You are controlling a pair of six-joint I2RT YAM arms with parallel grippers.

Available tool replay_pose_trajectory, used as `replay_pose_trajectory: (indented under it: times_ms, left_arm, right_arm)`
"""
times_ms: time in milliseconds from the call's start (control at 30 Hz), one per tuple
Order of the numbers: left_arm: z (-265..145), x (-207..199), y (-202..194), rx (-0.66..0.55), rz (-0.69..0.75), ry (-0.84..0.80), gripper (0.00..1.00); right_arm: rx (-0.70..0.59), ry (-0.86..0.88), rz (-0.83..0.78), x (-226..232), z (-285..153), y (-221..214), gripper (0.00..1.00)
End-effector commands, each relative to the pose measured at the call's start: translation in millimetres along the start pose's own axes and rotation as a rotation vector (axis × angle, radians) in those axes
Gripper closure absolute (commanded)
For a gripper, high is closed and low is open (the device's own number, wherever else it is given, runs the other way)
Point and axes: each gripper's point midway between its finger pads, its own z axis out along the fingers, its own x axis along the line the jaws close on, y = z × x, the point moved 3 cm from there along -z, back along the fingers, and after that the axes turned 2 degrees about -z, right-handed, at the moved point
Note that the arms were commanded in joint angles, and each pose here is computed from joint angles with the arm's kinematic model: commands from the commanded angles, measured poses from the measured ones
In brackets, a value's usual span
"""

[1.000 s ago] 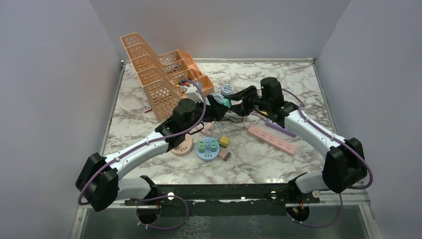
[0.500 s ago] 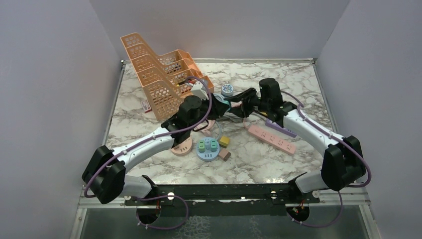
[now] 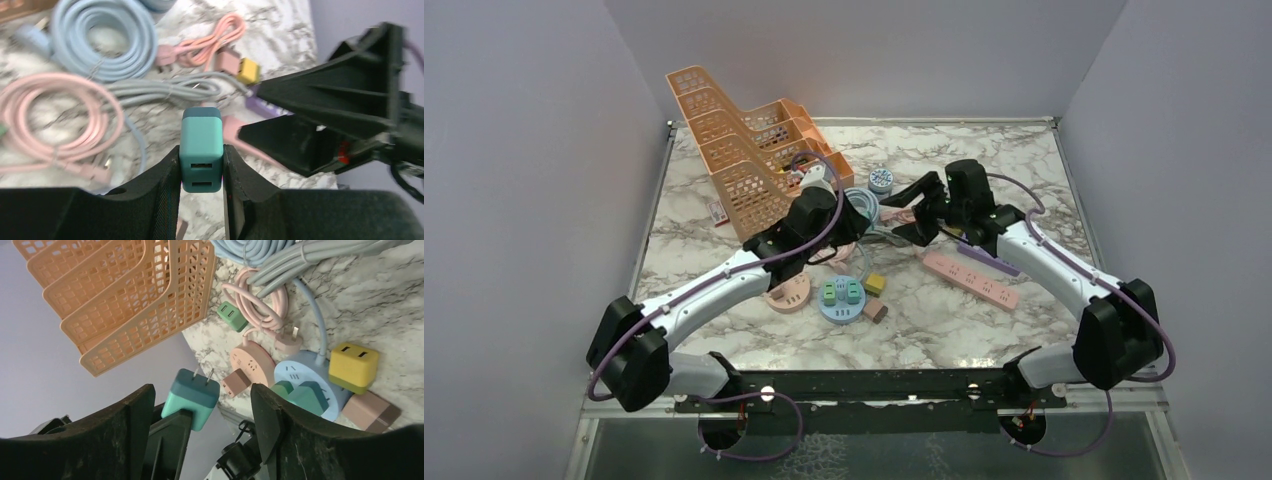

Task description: Insert the plug

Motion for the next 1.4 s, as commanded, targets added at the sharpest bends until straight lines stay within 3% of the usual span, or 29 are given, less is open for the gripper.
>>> replay_pose_trajectory:
  times_ms: [0, 233, 433, 767, 1367]
  left_arm:
    - [-33.2, 39.5, 1.0, 0.025, -0.062, 0.263, 1.00]
    - [-83.0, 84.3, 14.3, 0.026, -0.164, 0.468, 1.00]
    - [-100.0, 113.3, 12.3, 0.074, -0.179, 0.595, 1.00]
    - [-85.8, 134.4, -7.1, 0.239, -0.175, 0.701, 1.00]
    - [-65.9, 149.1, -30.7, 0.379, -0.161, 0.758, 1.00]
  right_arm:
    - [-0.125, -0.047, -0.088, -9.4, -14.1, 14.0, 0.30]
    - [-0.198, -0.101, -0.162, -20.6, -23.7, 22.7, 0.30]
    - [-0.237, -0.123, -0.212, -24.3, -29.2, 27.9, 0.30]
    - [-0.272, -0.129, -0.241, -29.0, -34.2, 31.0, 0.30]
    - [-0.300, -0.137, -0.248, -37.9, -30.3, 35.4, 0.31]
